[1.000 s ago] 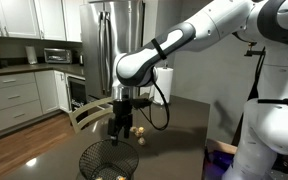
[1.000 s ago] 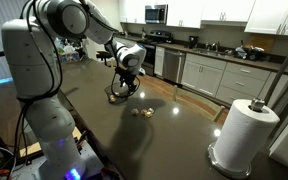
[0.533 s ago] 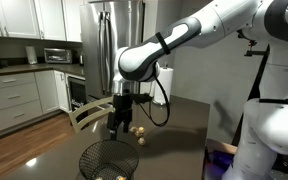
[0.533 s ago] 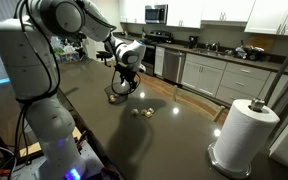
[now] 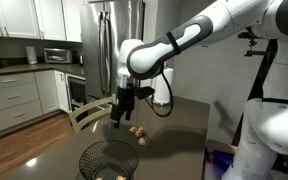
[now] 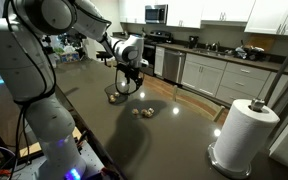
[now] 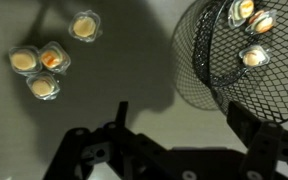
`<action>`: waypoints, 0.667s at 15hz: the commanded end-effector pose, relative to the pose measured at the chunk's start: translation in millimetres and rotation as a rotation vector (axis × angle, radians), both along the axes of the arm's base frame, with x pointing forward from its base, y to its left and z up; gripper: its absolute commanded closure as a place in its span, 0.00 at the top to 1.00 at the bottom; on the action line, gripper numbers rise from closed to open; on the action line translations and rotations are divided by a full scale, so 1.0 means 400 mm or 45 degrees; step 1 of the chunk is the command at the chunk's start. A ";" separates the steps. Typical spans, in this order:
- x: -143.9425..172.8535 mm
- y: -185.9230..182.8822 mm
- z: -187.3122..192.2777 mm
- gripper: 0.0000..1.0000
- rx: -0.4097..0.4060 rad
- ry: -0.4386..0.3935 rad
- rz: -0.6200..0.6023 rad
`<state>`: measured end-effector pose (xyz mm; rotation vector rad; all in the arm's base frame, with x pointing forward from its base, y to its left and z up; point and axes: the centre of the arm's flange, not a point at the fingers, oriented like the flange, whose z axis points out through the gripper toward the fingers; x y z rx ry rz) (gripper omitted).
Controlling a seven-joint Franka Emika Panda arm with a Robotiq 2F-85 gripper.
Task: Place the black basket in the center of the counter
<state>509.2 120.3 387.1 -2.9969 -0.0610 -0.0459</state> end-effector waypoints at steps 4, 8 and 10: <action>-0.049 -0.053 0.033 1.00 -0.144 -0.091 -0.111; -0.032 -0.056 0.035 1.00 -0.123 -0.066 -0.113; -0.041 -0.063 0.043 1.00 -0.123 -0.072 -0.125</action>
